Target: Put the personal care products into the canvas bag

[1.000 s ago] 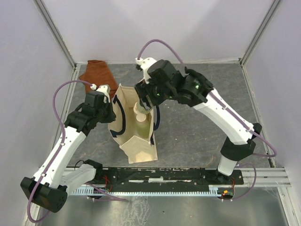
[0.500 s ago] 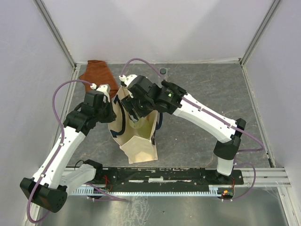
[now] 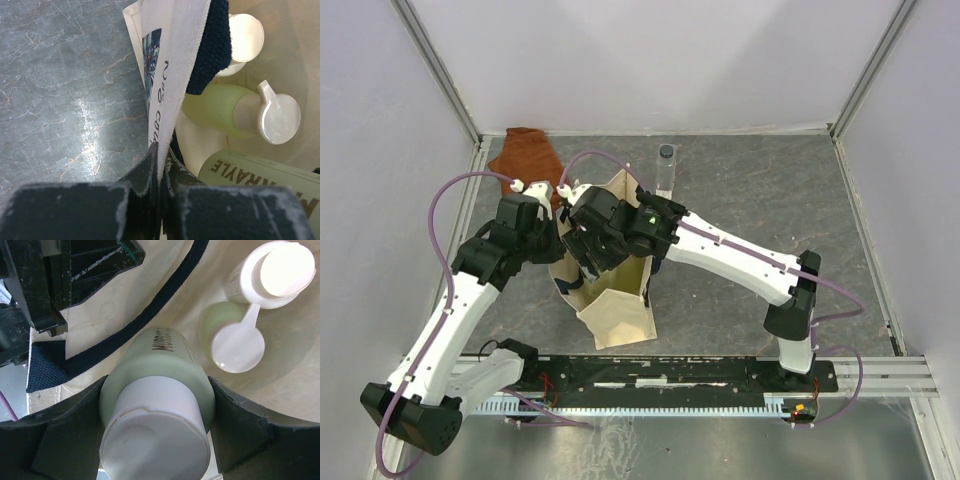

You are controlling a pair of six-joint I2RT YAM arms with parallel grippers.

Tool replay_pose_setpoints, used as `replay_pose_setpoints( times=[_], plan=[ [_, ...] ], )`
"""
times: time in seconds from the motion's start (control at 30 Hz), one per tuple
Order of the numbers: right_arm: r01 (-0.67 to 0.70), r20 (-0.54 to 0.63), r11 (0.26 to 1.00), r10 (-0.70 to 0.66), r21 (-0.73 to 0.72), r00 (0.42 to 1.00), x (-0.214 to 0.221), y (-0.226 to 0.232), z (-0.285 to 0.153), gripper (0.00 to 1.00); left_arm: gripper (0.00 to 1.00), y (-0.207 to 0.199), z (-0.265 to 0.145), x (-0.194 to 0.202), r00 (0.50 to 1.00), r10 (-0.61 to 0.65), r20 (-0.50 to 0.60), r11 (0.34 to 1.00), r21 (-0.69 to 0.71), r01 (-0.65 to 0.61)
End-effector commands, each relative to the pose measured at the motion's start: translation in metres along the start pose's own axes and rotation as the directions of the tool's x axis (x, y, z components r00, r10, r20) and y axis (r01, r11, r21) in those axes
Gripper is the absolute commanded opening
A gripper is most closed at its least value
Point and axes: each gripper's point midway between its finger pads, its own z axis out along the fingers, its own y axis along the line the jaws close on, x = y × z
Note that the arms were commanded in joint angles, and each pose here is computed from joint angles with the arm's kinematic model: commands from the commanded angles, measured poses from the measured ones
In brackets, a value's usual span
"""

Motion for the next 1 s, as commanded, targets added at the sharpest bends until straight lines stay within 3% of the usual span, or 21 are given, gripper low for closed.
replay_pose_setpoints(
  times=[0.0,0.33,0.97],
  plan=[
    [-0.043,0.135,0.996,0.054,-0.077,0.989,-0.035,0.018,-0.030,0.00,0.03,-0.010,-0.022,-0.034,0.990,0.038,0.136,0.998,0.042,-0.044],
    [-0.067,-0.016,0.998,0.067,-0.001,0.998,0.011,0.016,0.012,0.00,0.03,-0.007,-0.031,-0.037,0.988,0.039,0.147,0.999,0.023,-0.043],
    [-0.135,-0.143,0.988,0.145,0.075,0.979,0.064,0.009,0.078,0.00,0.03,0.000,-0.031,-0.033,0.989,0.037,0.144,0.999,-0.007,-0.037]
  ],
)
